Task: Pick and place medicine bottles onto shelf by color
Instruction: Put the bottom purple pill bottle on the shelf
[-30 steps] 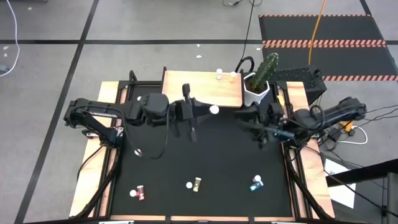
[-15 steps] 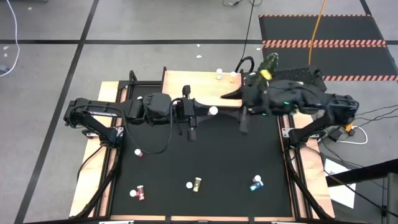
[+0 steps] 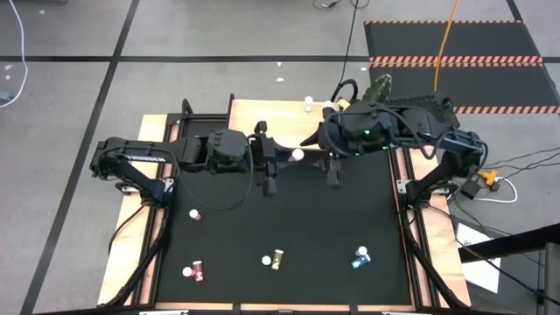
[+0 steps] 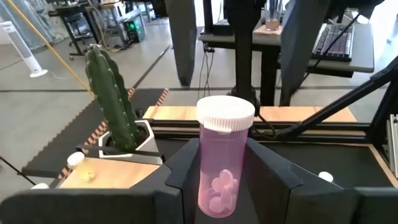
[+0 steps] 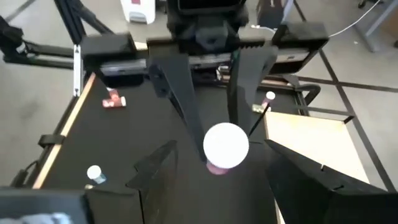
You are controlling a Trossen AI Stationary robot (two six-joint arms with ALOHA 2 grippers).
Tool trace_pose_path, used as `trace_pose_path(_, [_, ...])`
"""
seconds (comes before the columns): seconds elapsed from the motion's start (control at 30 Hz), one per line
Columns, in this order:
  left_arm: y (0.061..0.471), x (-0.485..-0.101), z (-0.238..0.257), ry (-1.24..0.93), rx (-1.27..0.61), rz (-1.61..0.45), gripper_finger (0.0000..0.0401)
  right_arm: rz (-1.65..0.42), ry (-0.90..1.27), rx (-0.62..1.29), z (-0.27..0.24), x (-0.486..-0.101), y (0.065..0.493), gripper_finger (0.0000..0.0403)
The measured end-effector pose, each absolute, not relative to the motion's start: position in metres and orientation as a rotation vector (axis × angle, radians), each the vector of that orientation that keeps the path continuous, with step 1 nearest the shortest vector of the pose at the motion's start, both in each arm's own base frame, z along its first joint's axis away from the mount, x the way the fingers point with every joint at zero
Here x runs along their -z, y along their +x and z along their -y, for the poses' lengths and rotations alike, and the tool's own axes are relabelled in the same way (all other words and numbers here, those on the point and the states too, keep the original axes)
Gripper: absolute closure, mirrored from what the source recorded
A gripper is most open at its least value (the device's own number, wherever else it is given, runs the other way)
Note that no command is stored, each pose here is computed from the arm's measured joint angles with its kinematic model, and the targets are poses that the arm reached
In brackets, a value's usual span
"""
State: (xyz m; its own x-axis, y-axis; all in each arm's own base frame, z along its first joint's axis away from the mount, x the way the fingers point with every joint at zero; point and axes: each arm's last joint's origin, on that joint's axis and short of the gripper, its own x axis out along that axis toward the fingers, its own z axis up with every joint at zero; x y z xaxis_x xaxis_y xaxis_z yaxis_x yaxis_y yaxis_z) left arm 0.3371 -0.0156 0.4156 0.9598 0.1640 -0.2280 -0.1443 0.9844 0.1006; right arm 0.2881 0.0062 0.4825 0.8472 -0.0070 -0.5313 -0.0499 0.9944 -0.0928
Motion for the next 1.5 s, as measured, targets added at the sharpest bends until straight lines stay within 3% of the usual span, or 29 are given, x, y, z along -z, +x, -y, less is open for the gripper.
trace_pose_path(0.33, [0.337,-0.414,0.016,0.076,-0.158,-0.253,0.0286,-0.600,-0.112,-0.046,-0.001,-0.471,0.303,0.0179])
trace_pose_path(1.07, [0.336,-0.410,0.019,-0.001,-0.160,-0.277,0.0284,-0.612,-0.085,-0.082,-0.001,-0.468,0.306,0.0282])
trace_pose_path(1.23, [0.336,-0.410,0.020,-0.008,-0.167,-0.272,0.0248,-0.615,-0.075,-0.080,-0.001,-0.468,0.305,0.0285])
trace_pose_path(1.5, [0.323,-0.406,0.016,0.048,-0.260,-0.383,0.0145,-0.630,-0.086,0.040,0.025,-0.466,0.307,0.0283])
